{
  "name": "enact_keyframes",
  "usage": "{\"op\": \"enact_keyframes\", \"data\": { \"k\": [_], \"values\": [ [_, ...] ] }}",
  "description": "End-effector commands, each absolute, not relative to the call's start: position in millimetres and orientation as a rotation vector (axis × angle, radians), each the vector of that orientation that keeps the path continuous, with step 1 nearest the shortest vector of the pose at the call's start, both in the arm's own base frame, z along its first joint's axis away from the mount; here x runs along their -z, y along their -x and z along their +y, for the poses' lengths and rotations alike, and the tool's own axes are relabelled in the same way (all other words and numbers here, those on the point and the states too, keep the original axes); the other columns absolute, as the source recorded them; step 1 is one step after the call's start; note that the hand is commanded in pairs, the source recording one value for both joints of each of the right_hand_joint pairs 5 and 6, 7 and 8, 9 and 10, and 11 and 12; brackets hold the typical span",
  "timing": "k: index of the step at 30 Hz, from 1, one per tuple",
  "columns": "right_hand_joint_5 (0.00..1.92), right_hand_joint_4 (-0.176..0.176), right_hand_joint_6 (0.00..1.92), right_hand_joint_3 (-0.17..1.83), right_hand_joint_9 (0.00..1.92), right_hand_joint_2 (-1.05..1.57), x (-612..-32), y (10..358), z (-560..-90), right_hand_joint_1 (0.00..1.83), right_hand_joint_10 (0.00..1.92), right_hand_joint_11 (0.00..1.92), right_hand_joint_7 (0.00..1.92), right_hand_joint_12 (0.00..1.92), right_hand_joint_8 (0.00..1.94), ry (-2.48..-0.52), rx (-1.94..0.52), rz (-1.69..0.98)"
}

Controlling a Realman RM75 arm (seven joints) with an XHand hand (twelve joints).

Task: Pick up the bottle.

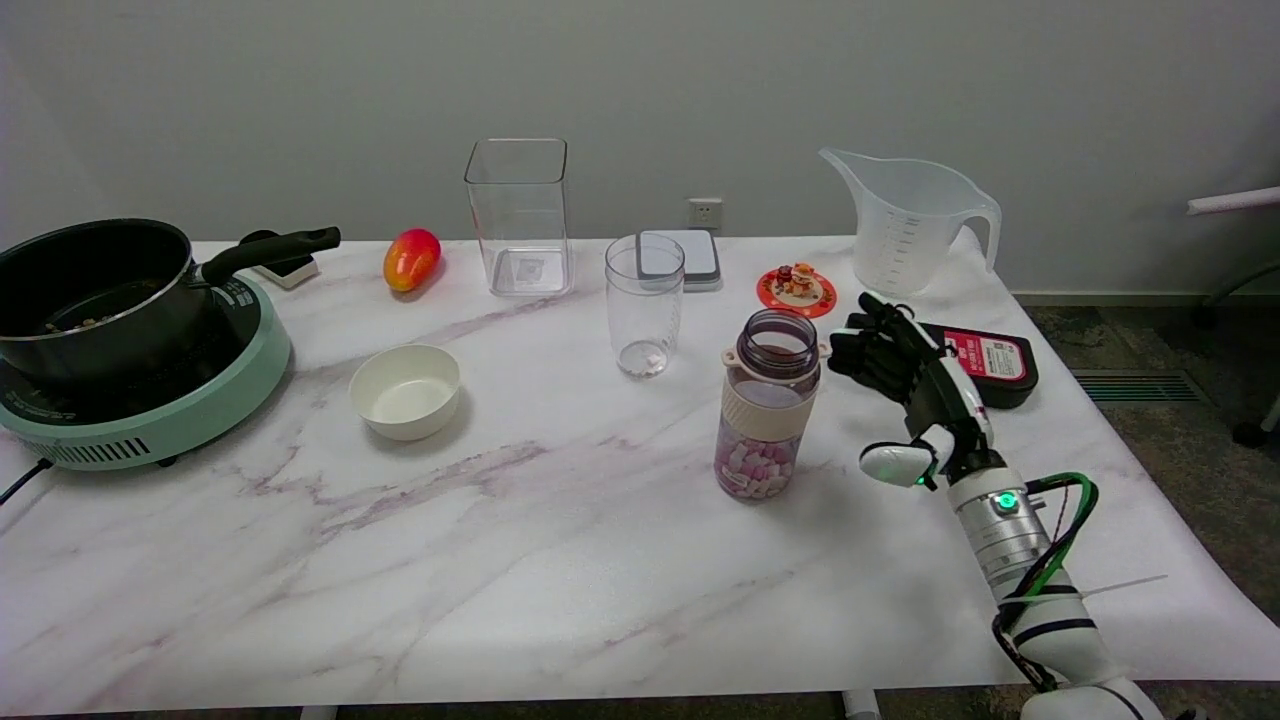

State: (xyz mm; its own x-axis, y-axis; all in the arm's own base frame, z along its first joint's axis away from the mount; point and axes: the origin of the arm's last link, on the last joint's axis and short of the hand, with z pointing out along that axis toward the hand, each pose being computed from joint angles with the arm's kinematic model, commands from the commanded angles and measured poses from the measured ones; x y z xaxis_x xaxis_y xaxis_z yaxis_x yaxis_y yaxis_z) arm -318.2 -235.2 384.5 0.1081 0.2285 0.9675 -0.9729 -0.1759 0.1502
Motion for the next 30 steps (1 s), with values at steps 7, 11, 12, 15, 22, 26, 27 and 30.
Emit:
{"op": "enact_keyframes", "data": {
  "k": [7,11,12,15,22,26,27,30],
  "values": [
    [0.2,0.0,0.2,0.84,0.56,-0.38,-330,339,-260,1.1,0.56,0.56,0.58,0.56,0.58,-1.256,-1.342,-0.925],
    [0.2,0.0,0.2,0.87,0.55,-0.37,-325,339,-267,1.11,0.55,0.55,0.58,0.55,0.58,-1.262,-1.326,-0.929],
    [0.2,0.0,0.2,0.87,0.55,-0.37,-324,340,-268,1.11,0.55,0.55,0.58,0.55,0.58,-1.261,-1.324,-0.932],
    [0.2,0.0,0.2,0.88,0.55,-0.37,-322,340,-273,1.11,0.55,0.55,0.58,0.55,0.58,-1.259,-1.317,-0.945],
    [0.2,0.0,0.2,0.9,0.55,-0.39,-317,340,-278,1.11,0.55,0.55,0.58,0.55,0.58,-1.259,-1.313,-0.963],
    [0.2,0.0,0.2,0.88,0.55,-0.39,-315,340,-280,1.11,0.55,0.55,0.58,0.55,0.58,-1.259,-1.308,-0.973],
    [0.2,0.0,0.2,0.88,0.55,-0.39,-315,339,-281,1.11,0.55,0.55,0.58,0.55,0.58,-1.26,-1.307,-0.975],
    [0.21,0.0,0.21,0.82,0.55,-0.36,-314,339,-282,1.13,0.55,0.55,0.58,0.55,0.58,-1.26,-1.306,-0.978]
  ]
}}
